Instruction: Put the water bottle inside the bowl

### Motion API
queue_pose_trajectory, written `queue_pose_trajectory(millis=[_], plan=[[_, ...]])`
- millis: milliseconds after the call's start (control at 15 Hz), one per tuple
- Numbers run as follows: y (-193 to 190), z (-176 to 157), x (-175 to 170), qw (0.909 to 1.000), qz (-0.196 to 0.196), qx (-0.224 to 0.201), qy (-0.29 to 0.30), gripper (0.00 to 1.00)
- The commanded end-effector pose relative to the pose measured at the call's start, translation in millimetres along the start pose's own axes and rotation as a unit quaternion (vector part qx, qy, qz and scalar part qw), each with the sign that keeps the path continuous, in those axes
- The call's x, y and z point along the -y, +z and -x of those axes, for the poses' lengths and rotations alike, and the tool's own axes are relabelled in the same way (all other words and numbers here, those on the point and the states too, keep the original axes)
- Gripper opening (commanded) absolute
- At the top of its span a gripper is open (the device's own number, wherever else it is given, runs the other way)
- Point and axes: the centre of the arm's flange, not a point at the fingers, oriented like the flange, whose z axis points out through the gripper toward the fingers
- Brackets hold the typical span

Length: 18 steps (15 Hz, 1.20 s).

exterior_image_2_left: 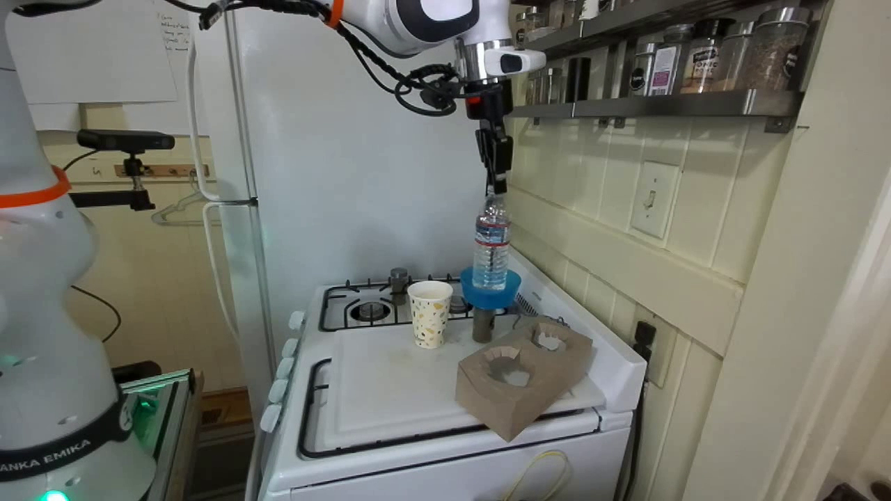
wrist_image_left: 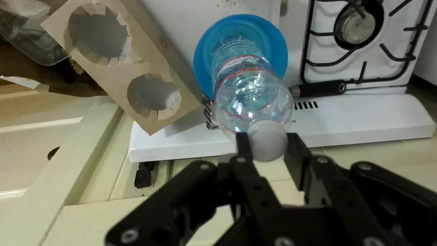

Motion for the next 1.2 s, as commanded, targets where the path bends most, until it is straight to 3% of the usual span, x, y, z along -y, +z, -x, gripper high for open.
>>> queue_pose_trajectory(millis=[0, 1133], plan=[[1.8, 0.3, 5.1, 0.9998, 0.001, -0.014, 0.01, 0.08], [9.0, 2.3, 10.8, 0.9999, 0.001, -0.009, 0.013, 0.08]])
